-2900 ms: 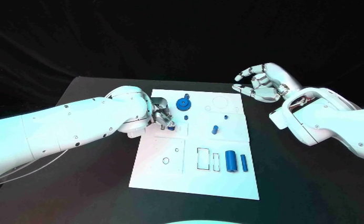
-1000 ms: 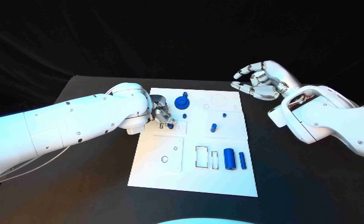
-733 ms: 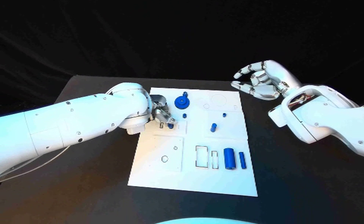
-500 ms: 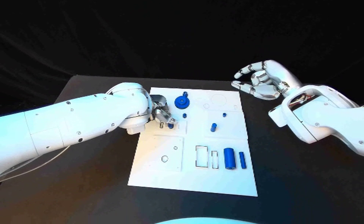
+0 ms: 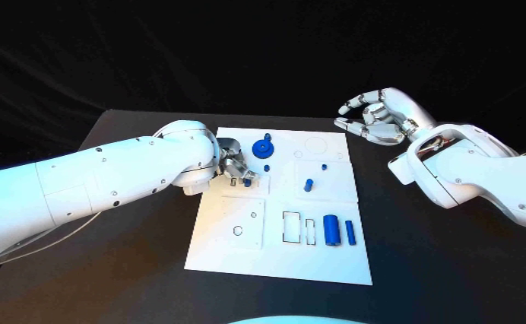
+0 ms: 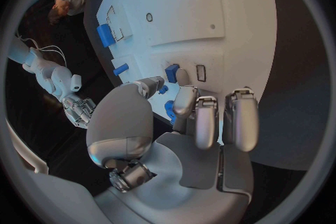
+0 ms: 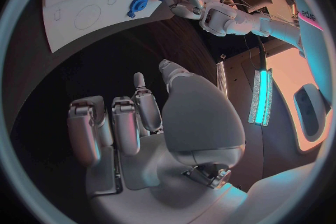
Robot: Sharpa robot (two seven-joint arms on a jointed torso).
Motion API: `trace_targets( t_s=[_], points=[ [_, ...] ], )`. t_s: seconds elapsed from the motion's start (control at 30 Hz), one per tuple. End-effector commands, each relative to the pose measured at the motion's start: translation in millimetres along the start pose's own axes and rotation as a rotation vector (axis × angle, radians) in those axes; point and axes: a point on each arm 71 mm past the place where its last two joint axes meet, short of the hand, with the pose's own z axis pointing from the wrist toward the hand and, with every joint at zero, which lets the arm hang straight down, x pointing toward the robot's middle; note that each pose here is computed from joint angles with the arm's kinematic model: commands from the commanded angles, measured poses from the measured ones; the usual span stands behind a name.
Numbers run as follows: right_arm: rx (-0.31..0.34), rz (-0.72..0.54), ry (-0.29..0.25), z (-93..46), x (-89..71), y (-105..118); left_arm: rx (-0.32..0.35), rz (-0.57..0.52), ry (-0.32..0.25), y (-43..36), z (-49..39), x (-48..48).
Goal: Assemble the parts on the task board
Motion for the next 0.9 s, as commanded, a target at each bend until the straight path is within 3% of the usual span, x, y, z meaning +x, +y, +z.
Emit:
trace_targets(
  t_s=[0.03,0.47,0.77,0.9],
  points=[
    [-0.009,-0.002,0.000,-0.3,0.1,0.8,-0.002,0.009,0.032,-0.3,1.8,7.4],
    [-0.007,-0.005,-0.003,0.2,-0.9,-0.9,0.004,-0.022,-0.008,4.1,-1.3,4.8],
    [-0.002,-0.007,-0.006,1.7,-1.1,-3.6,0.050,-0.104,-0.048,1.6,-12.5,-8.7],
    [0.001,-0.008,-0.006,2.4,-0.7,-4.8,0.063,-0.125,-0.065,1.9,-19.8,-19.4]
  ],
)
